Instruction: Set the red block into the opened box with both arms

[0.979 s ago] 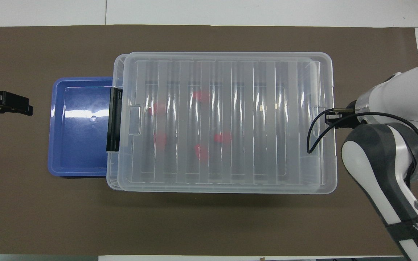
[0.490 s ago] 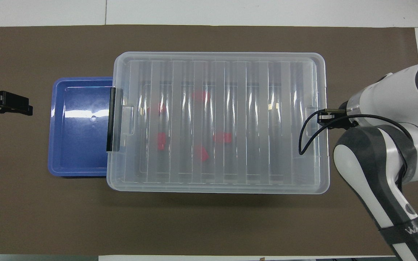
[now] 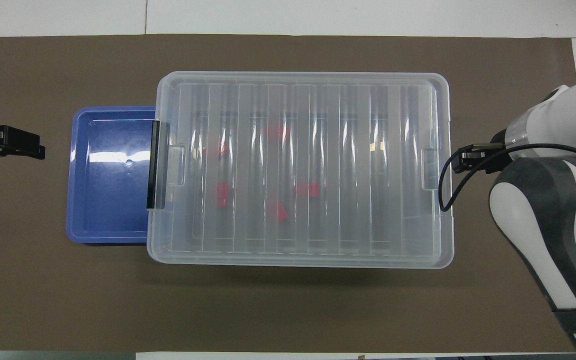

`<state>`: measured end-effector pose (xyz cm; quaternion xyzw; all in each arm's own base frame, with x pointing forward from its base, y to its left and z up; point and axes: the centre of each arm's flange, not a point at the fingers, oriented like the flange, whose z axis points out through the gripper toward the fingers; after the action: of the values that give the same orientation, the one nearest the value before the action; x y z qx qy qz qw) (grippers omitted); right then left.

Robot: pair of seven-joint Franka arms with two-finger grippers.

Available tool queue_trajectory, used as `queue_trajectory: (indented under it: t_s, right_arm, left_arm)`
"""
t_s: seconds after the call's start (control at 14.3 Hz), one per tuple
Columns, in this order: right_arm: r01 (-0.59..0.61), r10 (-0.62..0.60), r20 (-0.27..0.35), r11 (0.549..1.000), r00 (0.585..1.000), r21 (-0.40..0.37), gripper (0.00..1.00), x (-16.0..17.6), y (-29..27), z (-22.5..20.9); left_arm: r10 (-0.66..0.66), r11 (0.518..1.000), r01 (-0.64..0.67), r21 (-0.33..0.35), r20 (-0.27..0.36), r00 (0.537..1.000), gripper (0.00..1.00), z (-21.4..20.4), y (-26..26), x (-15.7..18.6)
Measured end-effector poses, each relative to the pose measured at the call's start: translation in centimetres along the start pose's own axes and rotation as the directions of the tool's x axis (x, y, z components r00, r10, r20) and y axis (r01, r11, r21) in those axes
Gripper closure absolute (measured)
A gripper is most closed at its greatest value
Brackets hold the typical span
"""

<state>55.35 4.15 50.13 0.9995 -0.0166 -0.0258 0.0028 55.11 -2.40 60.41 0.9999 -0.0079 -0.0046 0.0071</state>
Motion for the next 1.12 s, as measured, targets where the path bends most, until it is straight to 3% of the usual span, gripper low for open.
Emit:
queue_trajectory:
  t_s: [0.14, 0.28, 0.77, 1.12]
  right_arm:
    - [0.007, -0.007, 0.006, 1.0, 1.0, -0.001, 0.11, -0.1, 0.4, -2.1]
    - [0.01, -0.01, 0.01, 1.0, 1.0, -0.003, 0.0, -0.7, 0.4, -4.0]
    - [0.017, -0.017, -0.001, 1.0, 1.0, -0.019, 0.0, -3.0, 2.8, -12.5]
    - [0.022, -0.021, 0.005, 1.0, 1.0, -0.016, 0.0, -2.4, 3.9, -12.3]
  left_arm:
    - [0.0, 1.0, 0.0, 0.0, 0.0, 1.0, 0.0, 0.0, 0.0, 0.0]
    - [0.0, 1.0, 0.0, 0.0, 0.0, 1.0, 0.0, 0.0, 0.0, 0.0]
    - [0.0, 1.0, 0.0, 0.0, 0.0, 1.0, 0.0, 0.0, 0.0, 0.0]
    - [0.0, 1.0, 0.0, 0.0, 0.0, 1.0, 0.0, 0.0, 0.0, 0.0]
